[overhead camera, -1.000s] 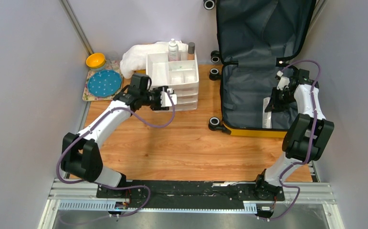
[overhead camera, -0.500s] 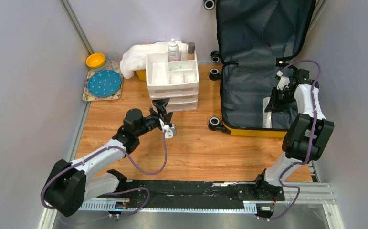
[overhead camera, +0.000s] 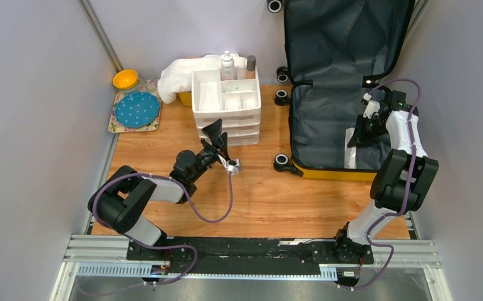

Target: Open, take out, and arrange the luggage

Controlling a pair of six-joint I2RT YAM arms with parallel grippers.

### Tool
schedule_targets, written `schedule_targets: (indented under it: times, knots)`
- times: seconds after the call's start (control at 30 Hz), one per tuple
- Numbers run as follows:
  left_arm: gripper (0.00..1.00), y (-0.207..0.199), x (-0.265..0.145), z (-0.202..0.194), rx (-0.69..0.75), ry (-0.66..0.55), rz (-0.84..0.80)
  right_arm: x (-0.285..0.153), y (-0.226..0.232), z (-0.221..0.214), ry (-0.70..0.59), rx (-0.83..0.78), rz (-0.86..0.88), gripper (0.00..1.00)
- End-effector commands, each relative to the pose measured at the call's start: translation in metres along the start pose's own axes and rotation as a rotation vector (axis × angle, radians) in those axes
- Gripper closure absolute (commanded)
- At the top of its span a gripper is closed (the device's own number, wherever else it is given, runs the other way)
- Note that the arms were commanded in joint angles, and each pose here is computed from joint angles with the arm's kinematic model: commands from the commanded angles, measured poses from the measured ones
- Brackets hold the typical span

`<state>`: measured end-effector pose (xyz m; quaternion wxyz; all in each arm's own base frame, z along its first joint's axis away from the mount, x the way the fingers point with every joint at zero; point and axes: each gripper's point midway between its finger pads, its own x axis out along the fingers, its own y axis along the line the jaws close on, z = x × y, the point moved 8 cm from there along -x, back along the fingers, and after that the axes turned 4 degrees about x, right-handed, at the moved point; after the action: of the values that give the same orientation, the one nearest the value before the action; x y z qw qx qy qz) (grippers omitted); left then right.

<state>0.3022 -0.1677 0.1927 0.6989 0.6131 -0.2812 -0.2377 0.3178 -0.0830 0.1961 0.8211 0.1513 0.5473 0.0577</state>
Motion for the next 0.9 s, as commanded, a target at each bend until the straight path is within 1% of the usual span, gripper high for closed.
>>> schedule_targets:
  times: [0.0,0.13,0.33,0.5,0.77,0.87]
  knots:
    - [0.19,0.082,-0.006,0.009,0.139,-0.014,0.452,-0.009,0.005,-0.005,0.012,0.000,-0.002,1.00]
    - [0.19,0.086,0.004,0.003,0.158,0.028,0.469,-0.008,0.004,-0.004,0.015,0.004,-0.002,1.00]
    - [0.19,0.087,0.014,-0.006,0.191,0.036,0.468,-0.006,0.004,-0.001,0.018,0.012,0.005,1.00]
    - [0.19,0.082,0.020,-0.006,0.197,0.019,0.456,-0.006,0.004,0.000,0.017,0.013,0.003,1.00]
    - [0.18,0.065,0.013,-0.001,0.177,-0.031,0.394,-0.006,0.003,0.000,0.019,0.012,-0.003,1.00]
    - [0.18,0.062,0.011,-0.003,0.177,-0.020,0.386,-0.005,0.003,-0.001,0.023,0.014,-0.002,1.00]
